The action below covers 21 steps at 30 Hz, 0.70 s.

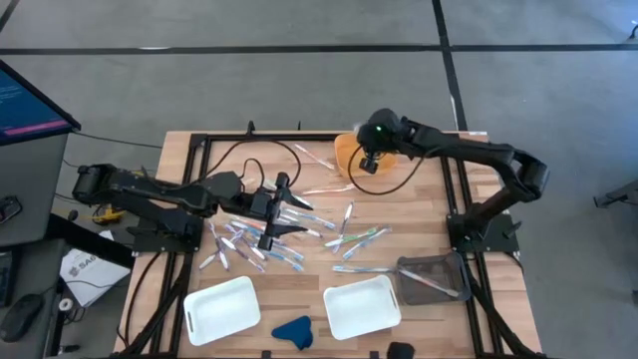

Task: Pick & Place Toothbrushes
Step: Put the green toothbrush into the yellow bin

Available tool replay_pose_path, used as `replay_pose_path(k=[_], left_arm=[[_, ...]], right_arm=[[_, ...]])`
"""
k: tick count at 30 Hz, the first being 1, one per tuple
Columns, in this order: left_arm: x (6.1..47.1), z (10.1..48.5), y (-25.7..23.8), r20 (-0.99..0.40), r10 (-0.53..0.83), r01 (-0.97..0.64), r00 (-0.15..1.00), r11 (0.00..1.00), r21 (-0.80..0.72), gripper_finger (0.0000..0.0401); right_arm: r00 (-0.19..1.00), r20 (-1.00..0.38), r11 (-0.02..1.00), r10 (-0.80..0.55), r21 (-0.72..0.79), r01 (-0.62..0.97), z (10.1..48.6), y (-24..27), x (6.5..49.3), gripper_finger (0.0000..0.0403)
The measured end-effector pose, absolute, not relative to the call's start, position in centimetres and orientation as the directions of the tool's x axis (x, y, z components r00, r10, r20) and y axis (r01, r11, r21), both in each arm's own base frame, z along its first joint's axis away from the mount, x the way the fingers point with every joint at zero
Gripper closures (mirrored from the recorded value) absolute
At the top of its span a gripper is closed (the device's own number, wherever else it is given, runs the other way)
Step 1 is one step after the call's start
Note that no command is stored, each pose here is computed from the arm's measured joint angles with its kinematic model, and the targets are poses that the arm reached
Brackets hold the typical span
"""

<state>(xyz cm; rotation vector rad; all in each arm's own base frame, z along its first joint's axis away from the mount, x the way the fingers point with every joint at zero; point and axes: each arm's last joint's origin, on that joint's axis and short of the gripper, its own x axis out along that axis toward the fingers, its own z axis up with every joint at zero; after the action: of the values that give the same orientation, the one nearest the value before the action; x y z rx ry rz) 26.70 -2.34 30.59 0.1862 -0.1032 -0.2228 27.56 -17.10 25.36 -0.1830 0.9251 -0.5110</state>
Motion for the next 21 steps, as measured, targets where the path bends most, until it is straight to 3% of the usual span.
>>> replay_pose_path(k=[12, 16, 21], left_arm=[[26.6, 30.5, -2.3, 0.078, -0.229, 0.211, 0.970, 0.959, 0.191, 0.0193], [26.6, 30.5, -2.3, 0.079, -0.229, 0.211, 0.970, 0.959, 0.191, 0.0194], [26.6, 30.4, -2.3, 0.078, -0.228, 0.210, 0.970, 0.959, 0.190, 0.0196]], right_arm=[[0.240, -0.884, 0.905, -0.402, -0.344, 0.251, 21.4, -19.1, 29.8, 0.0389], [0.177, -0.909, 0.915, -0.377, -0.336, 0.226, 20.3, -19.3, 30.1, 0.0377], [0.142, -0.920, 0.917, -0.366, -0.331, 0.221, 19.9, -19.6, 30.1, 0.0392]])
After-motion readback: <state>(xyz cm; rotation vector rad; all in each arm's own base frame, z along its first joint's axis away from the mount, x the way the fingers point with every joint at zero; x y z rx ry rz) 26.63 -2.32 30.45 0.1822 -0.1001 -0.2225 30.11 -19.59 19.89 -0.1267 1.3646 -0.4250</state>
